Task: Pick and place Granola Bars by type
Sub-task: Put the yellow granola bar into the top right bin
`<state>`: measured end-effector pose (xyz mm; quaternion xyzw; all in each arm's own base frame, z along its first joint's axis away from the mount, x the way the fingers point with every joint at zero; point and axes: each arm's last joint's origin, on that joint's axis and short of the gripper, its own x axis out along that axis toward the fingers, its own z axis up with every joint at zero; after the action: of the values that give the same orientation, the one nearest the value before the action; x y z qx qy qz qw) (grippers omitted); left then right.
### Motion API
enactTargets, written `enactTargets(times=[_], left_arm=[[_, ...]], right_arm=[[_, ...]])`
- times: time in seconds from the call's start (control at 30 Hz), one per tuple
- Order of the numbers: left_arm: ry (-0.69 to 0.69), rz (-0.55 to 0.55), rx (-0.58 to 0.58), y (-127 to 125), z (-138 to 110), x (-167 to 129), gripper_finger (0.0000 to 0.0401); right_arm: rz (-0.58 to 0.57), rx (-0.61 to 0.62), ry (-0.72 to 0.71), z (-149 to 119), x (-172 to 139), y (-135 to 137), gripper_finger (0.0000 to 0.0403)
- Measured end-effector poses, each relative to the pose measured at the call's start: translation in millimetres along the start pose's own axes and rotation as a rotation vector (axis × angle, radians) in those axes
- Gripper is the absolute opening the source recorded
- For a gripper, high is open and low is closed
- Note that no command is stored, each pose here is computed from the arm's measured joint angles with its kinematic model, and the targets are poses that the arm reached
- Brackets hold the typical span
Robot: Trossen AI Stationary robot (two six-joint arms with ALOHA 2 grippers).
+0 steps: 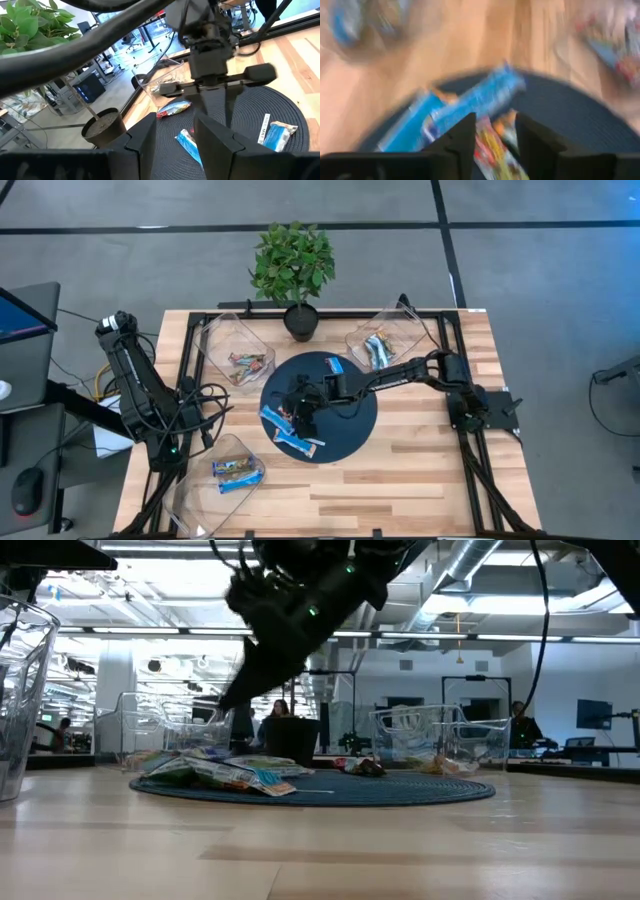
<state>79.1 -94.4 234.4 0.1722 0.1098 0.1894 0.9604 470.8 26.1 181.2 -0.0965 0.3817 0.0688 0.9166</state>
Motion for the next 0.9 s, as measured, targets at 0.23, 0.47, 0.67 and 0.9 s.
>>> enactTargets(times=[0.23,0.47,0.67,0.9], left_arm=[[0.085,-0.062,0.023,-9,-1,2,0.0125],[0.228,-0.214,0.175,-36,9,29,0.0125],[0.294,-0.361,0.227,-33,17,66,0.0125],[0.349,-0.487,0.209,-12,15,105,0.0125]], right_arm=[[-0.011,-0.034,0.049,5,-22,-2,0.0193],[-0.003,-0.052,0.081,11,-54,-3,0.0196],[0.001,-0.145,0.031,25,-86,3,0.018],[-0.002,-0.156,0.044,22,-123,0,0.0158]])
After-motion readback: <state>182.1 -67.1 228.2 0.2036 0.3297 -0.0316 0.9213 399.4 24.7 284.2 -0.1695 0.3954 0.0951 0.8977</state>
